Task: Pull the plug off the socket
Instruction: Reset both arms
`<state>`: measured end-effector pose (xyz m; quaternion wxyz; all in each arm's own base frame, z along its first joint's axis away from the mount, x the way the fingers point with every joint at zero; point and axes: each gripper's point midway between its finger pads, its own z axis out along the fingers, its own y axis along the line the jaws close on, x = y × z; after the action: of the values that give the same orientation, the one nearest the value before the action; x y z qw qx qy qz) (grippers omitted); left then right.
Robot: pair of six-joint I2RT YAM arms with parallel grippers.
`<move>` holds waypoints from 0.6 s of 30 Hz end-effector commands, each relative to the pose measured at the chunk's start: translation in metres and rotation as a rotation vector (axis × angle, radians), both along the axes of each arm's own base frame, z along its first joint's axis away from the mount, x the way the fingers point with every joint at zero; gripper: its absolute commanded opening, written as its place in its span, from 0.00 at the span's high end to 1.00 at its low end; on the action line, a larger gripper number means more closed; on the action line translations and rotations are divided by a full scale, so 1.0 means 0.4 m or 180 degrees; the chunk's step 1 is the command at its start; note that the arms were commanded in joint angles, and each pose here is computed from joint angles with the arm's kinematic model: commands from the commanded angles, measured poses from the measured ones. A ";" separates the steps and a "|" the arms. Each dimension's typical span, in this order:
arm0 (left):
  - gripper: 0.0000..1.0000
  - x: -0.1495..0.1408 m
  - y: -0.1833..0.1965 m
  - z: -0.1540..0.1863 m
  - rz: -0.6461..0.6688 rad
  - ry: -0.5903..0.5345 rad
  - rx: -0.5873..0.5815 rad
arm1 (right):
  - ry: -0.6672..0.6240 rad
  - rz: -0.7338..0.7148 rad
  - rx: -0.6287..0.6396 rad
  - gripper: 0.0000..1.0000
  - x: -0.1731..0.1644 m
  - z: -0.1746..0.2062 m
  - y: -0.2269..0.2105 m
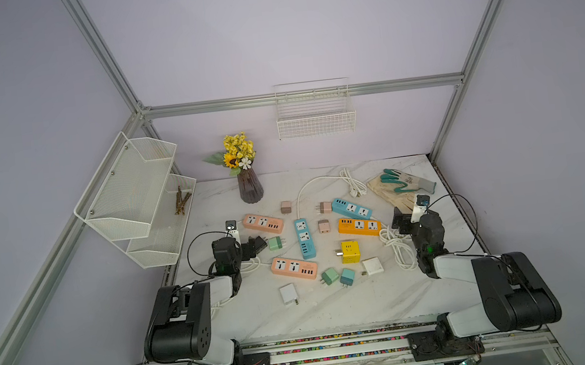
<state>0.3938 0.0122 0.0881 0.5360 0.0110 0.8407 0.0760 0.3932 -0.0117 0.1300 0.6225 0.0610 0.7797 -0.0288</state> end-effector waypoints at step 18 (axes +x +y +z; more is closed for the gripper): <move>0.00 0.014 0.054 0.064 0.0417 -0.0615 -0.0026 | -0.0365 0.0236 0.0072 0.01 -0.002 0.005 0.031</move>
<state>0.3938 0.0285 0.0990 0.5877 -0.0348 0.8014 0.1058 0.3912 0.0006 0.1252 0.6543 0.0410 0.7551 0.0037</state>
